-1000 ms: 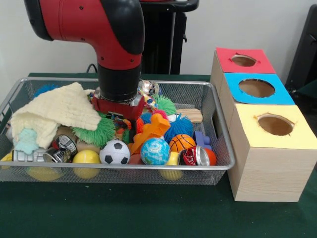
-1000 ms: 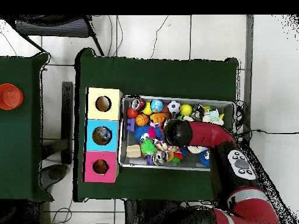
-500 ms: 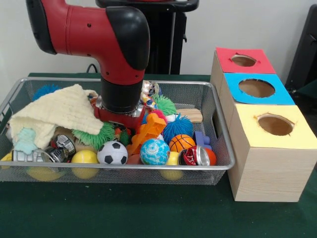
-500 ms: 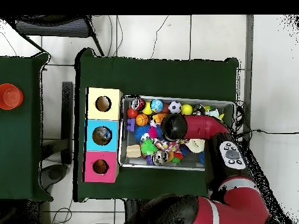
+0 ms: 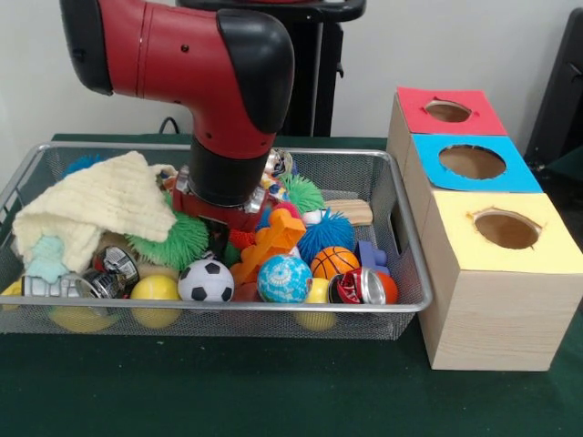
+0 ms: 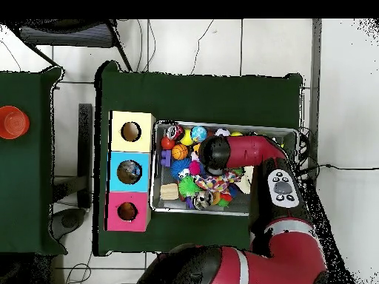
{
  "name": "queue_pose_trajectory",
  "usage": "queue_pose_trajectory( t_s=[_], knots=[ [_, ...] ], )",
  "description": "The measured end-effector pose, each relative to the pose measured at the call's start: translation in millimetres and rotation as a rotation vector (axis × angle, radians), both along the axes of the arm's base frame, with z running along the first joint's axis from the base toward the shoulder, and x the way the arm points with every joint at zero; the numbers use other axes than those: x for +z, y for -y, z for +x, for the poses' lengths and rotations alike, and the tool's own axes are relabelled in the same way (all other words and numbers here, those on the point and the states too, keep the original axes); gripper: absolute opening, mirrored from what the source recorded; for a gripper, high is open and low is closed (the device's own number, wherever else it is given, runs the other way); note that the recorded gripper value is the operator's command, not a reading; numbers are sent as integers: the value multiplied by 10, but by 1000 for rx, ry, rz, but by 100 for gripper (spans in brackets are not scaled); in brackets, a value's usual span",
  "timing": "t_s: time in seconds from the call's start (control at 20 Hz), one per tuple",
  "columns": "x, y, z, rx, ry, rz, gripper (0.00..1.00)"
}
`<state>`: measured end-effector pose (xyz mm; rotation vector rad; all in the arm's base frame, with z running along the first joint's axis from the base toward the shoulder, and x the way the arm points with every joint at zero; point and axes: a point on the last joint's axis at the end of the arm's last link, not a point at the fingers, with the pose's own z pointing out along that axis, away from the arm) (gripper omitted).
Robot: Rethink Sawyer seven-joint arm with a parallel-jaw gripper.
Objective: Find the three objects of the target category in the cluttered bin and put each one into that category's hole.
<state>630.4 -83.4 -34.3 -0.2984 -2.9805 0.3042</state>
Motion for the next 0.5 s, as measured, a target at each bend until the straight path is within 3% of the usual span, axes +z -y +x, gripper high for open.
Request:
queue_pose_trajectory(
  t_s=[0.5],
  knots=[
    [119, 121, 33, -6, 14, -23, 0]
  ],
)
